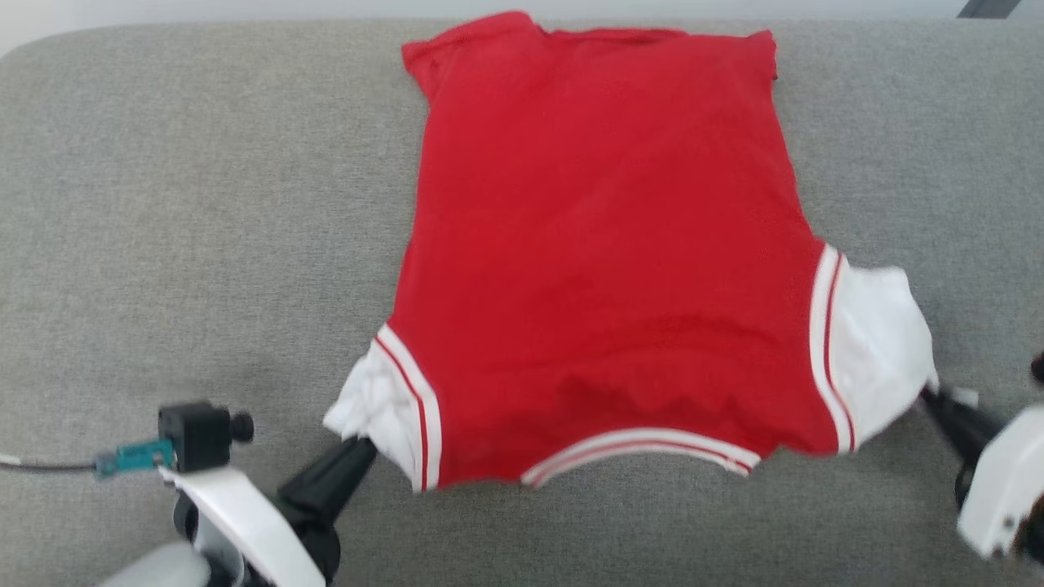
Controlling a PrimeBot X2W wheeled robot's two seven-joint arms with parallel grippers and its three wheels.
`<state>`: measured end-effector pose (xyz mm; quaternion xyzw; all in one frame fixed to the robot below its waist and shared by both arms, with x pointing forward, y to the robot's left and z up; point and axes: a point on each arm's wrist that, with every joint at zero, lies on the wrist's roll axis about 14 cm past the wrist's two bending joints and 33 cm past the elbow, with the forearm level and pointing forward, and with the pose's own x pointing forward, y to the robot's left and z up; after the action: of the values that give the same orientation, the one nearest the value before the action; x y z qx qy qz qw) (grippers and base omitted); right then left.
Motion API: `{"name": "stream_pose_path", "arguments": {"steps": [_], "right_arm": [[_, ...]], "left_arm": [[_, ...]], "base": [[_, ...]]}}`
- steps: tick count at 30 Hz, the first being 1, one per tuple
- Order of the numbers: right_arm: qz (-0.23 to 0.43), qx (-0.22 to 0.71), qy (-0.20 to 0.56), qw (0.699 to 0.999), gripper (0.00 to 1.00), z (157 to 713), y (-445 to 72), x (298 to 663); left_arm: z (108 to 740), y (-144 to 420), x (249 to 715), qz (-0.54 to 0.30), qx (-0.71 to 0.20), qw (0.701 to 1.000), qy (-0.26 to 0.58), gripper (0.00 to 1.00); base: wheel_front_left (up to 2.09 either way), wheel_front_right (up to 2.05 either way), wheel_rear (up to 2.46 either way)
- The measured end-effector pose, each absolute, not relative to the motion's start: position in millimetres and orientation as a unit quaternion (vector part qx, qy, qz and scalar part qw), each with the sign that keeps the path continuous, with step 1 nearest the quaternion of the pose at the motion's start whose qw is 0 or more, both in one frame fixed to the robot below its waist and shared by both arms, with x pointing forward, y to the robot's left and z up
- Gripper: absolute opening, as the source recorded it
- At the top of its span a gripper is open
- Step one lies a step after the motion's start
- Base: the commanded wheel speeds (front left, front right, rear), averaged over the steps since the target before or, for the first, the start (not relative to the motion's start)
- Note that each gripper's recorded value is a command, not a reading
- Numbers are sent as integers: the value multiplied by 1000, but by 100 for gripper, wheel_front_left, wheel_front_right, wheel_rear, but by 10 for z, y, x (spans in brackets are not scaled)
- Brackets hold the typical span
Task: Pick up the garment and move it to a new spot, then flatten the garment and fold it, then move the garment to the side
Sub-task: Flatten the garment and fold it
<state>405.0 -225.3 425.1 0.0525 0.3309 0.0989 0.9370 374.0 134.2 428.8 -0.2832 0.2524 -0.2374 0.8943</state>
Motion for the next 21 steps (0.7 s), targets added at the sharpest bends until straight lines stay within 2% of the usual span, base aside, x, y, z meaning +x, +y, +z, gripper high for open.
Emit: {"name": "stream_pose_path", "arguments": {"steps": [9,15,21], "right_arm": [[101,93,422,896,0,4022,-2188,3358],[87,97,422,897,0,4040,-2219,3280],[99,107,451,881,0,3835,-2060,3270]], "left_arm": [[4104,1452,3247,-225,-280,885,298,0],[4040,1483,3143,-220,-275,883,309,0],[3942,1356,3168,-216,-292,877,315,0]], "base": [[0,0,0],[0,0,0],[0,0,0]]}}
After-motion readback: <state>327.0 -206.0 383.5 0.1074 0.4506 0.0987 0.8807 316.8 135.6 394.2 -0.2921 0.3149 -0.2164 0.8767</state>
